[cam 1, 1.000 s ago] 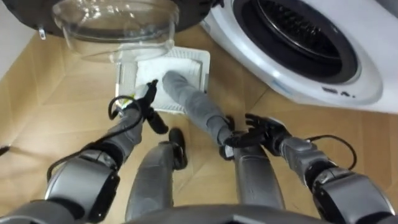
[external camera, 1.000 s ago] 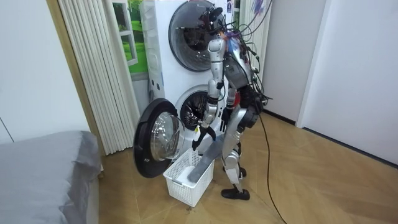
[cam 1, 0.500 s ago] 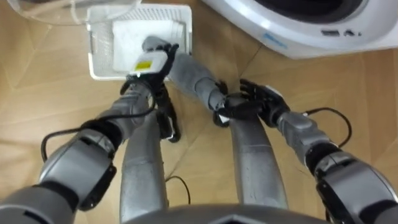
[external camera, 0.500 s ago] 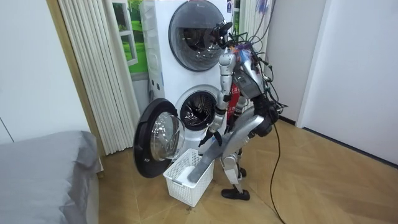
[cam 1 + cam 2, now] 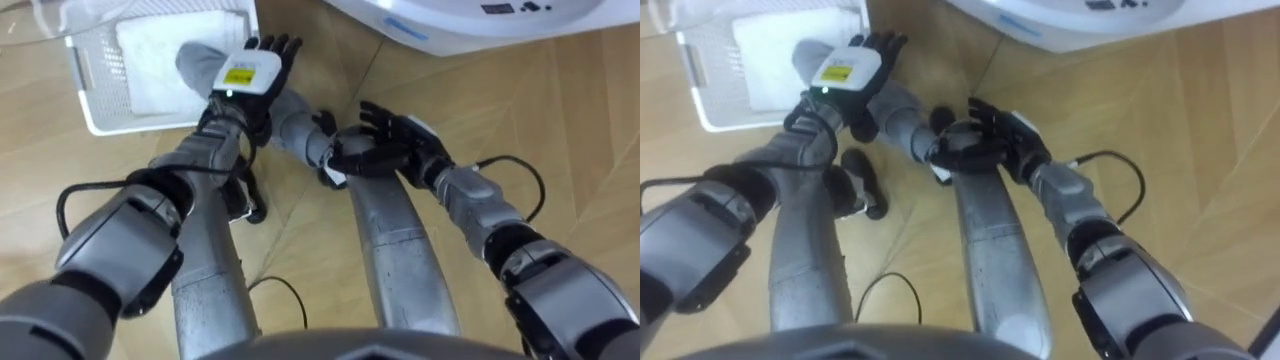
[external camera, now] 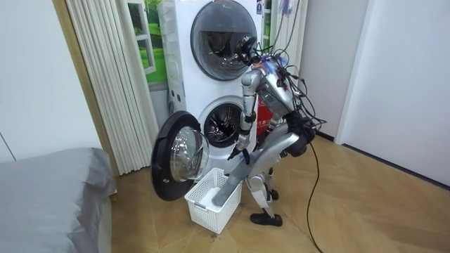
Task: Put towel into washing machine
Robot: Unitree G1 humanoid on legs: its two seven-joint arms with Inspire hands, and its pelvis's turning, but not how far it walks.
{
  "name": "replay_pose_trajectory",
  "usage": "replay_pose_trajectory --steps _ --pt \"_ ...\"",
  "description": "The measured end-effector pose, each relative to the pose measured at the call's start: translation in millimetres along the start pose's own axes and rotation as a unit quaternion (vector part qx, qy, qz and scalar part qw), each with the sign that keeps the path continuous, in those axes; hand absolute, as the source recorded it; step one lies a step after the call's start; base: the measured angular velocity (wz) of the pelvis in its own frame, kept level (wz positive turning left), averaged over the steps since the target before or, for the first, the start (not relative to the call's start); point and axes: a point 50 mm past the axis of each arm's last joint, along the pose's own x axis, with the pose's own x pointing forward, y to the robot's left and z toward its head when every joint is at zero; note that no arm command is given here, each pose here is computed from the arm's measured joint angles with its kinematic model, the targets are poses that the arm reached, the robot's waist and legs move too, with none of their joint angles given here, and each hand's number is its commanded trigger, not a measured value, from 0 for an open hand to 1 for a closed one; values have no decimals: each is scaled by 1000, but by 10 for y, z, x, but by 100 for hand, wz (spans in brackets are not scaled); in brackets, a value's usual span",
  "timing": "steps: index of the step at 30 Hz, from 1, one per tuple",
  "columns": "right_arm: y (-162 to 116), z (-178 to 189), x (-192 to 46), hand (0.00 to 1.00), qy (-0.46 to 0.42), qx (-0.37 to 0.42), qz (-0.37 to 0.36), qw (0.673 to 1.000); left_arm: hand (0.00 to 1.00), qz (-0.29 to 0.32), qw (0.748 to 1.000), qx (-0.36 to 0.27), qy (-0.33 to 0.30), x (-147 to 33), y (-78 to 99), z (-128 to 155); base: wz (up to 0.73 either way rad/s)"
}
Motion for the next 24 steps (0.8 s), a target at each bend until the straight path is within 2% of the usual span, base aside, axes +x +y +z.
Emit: replay_pose_trajectory --steps 1,2,3,13,24 --pt "-4 0 -2 0 -1 3 -1 1000 0 -4 1000 2 -2 0 -6 5 -6" --pt "-7 -4 -3 0 -1 4 -2 1000 76 -5 1000 3 -3 -1 -9 8 0" --pt "-13 -8 -6 0 0 6 -4 1000 100 -6 1000 5 -4 1 -9 12 0" --pt "-117 167 52 0 -10 5 -33 999 100 -49 999 11 -14 60 27 59 0" --pt "-81 214 94 0 -11 1 -44 999 100 -101 995 0 1 69 56 -29 -1"
